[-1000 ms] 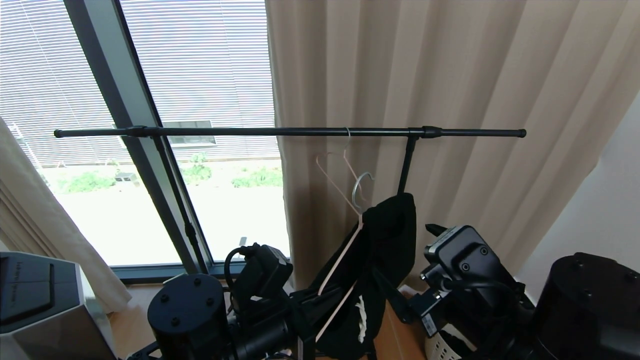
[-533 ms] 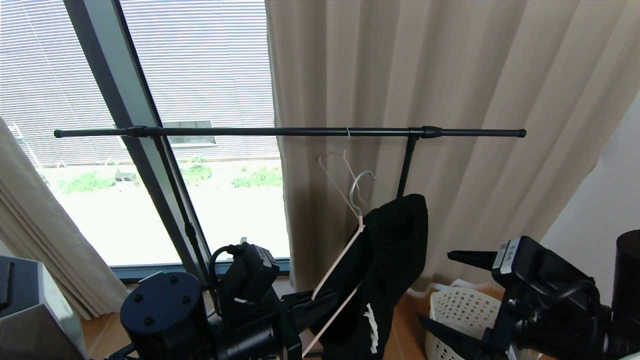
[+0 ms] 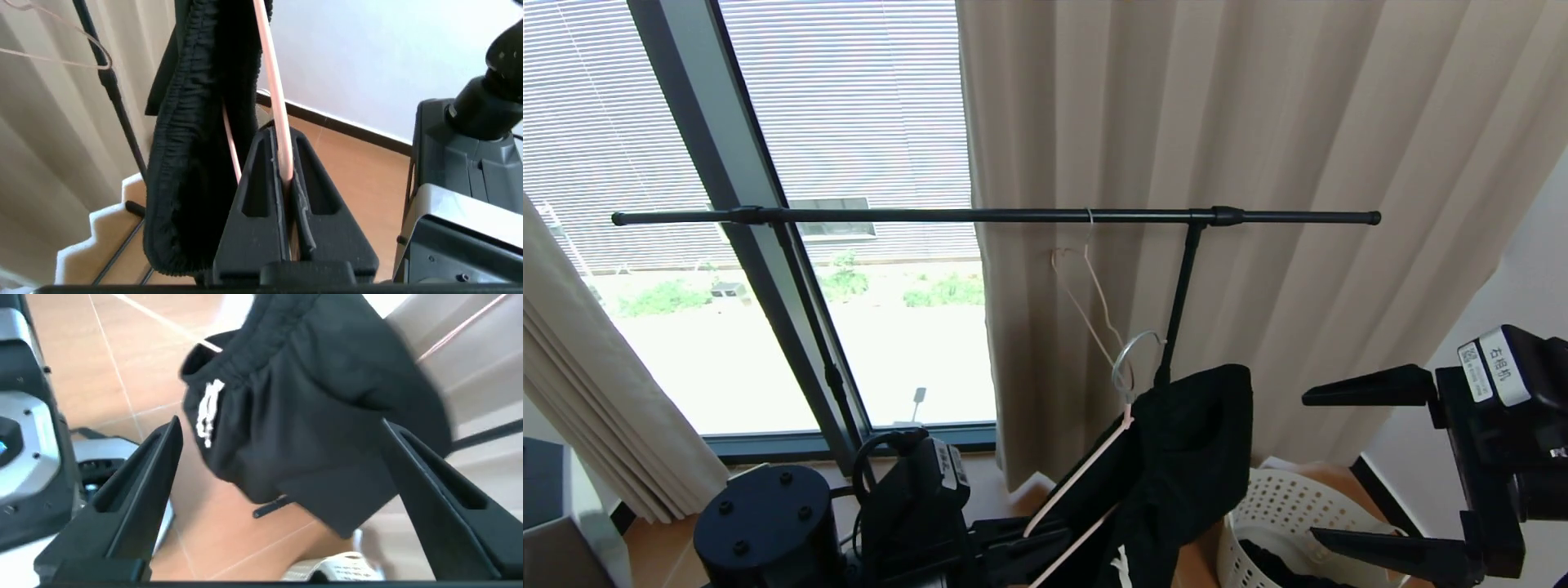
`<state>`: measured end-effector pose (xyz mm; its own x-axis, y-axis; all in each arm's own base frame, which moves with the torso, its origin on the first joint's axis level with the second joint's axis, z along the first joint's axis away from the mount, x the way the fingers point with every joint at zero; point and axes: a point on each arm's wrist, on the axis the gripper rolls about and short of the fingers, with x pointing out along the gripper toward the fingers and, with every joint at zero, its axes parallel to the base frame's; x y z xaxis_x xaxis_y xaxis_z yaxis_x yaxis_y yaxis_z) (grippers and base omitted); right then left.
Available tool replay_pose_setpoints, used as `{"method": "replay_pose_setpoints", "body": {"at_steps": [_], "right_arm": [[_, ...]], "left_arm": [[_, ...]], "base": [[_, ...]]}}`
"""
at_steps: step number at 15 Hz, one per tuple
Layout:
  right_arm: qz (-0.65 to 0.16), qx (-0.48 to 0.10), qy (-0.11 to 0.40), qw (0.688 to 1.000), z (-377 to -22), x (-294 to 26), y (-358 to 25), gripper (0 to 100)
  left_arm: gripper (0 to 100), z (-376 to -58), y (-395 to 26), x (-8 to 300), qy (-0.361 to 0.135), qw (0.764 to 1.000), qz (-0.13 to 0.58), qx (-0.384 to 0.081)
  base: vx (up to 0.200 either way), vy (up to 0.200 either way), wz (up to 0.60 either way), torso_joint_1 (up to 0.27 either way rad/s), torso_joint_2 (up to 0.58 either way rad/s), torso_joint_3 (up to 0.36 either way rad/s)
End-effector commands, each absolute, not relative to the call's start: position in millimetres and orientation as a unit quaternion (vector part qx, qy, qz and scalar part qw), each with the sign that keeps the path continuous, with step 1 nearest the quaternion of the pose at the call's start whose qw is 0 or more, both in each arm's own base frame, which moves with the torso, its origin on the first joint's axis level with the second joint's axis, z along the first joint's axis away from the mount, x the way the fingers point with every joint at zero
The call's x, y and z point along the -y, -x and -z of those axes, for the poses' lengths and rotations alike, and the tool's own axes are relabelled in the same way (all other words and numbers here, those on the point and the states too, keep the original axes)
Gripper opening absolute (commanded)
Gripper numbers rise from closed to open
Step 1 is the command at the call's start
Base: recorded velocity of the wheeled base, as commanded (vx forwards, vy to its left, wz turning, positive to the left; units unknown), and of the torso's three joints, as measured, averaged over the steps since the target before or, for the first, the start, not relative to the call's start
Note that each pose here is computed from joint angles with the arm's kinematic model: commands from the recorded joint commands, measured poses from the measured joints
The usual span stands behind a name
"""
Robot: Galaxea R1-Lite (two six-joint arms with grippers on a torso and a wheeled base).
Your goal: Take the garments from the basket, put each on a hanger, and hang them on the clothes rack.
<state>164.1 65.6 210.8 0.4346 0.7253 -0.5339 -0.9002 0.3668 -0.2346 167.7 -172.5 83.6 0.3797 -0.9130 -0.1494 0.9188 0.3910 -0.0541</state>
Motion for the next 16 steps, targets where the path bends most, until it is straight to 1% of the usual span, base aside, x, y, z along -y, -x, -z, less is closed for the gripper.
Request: {"method": "replay_pose_setpoints", "body": {"at_steps": [1,3,4,6,11,14,16], "right_arm": [[-0.538,-0.191,0.260,0.778,-217,-69,-193,100],[-0.601,-0.164,0.262,0.737,-216,-73,-200,100],[-0.614,-0.160,0.262,0.727,-213,-75,-205,100],[-0.636,-0.160,0.255,0.711,-203,-79,-216,100],[-0.646,-0.174,0.241,0.703,-183,-85,-239,100],[-0.639,-0.156,0.236,0.716,-185,-79,-246,100],[-0.640,-0.164,0.230,0.715,-180,-79,-251,100]], "left_arm": [[0,-83,-163,169,-0.022,0.823,0.562,-0.080],[0,-86,-155,164,-0.021,0.806,0.586,-0.079],[0,-87,-152,162,-0.020,0.799,0.596,-0.079],[0,-89,-149,161,-0.019,0.794,0.602,-0.076],[0,-90,-144,164,-0.020,0.783,0.618,-0.074],[0,-90,-144,164,-0.019,0.780,0.621,-0.073],[0,-91,-144,164,-0.019,0.779,0.623,-0.072]], "base": [[0.000,0.000,0.00,0.000,0.00,0.000],[0.000,0.000,0.00,0.000,0.00,0.000],[0.000,0.000,0.00,0.000,0.00,0.000],[0.000,0.000,0.00,0.000,0.00,0.000],[0.000,0.000,0.00,0.000,0.00,0.000],[0.000,0.000,0.00,0.000,0.00,0.000],[0.000,0.000,0.00,0.000,0.00,0.000]]}}
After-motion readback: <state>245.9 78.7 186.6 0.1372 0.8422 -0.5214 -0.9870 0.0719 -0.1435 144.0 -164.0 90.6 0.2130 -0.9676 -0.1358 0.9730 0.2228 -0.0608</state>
